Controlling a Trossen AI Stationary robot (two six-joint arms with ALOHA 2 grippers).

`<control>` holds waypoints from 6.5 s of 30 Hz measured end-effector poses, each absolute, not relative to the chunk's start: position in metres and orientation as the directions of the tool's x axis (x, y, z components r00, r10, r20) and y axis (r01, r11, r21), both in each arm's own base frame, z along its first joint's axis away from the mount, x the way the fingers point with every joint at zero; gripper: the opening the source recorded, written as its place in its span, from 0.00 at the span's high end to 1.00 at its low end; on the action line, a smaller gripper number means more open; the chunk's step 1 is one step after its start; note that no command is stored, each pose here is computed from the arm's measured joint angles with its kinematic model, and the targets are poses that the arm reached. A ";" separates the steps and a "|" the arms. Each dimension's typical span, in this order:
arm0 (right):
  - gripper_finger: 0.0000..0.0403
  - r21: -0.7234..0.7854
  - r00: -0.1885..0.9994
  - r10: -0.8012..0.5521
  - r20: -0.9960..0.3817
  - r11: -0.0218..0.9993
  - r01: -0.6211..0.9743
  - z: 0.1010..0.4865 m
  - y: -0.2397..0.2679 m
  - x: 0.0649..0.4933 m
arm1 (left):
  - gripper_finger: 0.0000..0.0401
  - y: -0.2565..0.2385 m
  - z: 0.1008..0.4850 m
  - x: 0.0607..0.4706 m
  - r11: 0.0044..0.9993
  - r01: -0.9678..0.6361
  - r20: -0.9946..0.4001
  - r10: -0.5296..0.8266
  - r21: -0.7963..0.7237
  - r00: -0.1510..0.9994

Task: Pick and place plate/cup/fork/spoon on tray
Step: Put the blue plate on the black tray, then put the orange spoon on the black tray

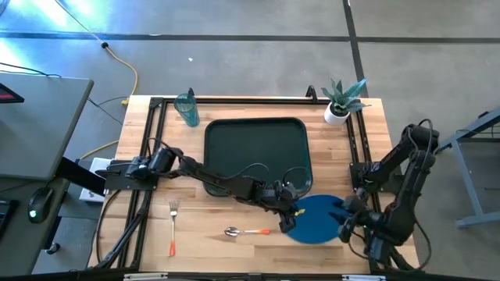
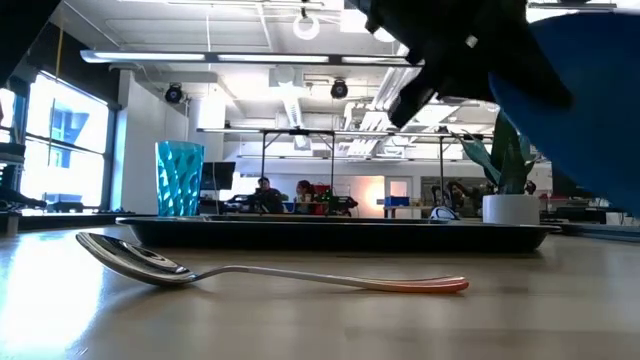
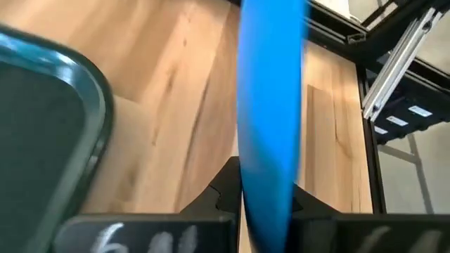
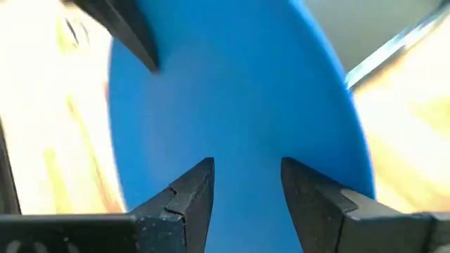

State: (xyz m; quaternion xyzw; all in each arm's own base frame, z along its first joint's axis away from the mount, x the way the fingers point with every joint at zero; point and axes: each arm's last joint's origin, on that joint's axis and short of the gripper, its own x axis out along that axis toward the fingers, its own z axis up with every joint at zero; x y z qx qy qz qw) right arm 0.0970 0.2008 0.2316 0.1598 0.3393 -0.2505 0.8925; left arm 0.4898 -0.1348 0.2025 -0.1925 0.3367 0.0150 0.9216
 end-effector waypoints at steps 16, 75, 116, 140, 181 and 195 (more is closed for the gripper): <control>0.60 0.132 0.743 -0.418 -0.523 0.821 0.555 0.246 0.192 0.088 | 0.98 -0.063 0.222 0.422 0.871 -0.399 -0.588 0.169 -0.286 0.791; 0.60 -0.054 0.633 -0.672 -0.384 0.701 0.711 0.199 0.178 0.189 | 0.50 0.044 0.144 0.297 0.728 -0.681 -0.754 0.403 -0.081 0.520; 0.60 0.193 0.792 -0.049 -0.608 0.959 0.208 0.160 0.195 0.345 | 0.50 -0.136 0.181 0.210 0.934 -0.302 -0.375 0.353 0.189 0.857; 0.60 0.181 0.749 0.115 -0.653 0.983 0.007 0.134 0.191 0.377 | 0.50 -0.166 0.161 0.210 0.916 -0.372 -0.268 0.400 0.149 0.877; 0.81 0.058 0.715 0.090 -0.693 0.996 -0.069 0.084 0.202 0.379 | 0.50 -0.168 0.165 0.211 0.935 -0.346 -0.280 0.354 0.077 0.893; 0.98 -0.070 0.748 -0.158 -0.645 0.986 0.148 0.101 0.202 0.366 | 0.50 -0.167 0.174 0.208 0.950 -0.313 -0.286 0.304 0.017 0.909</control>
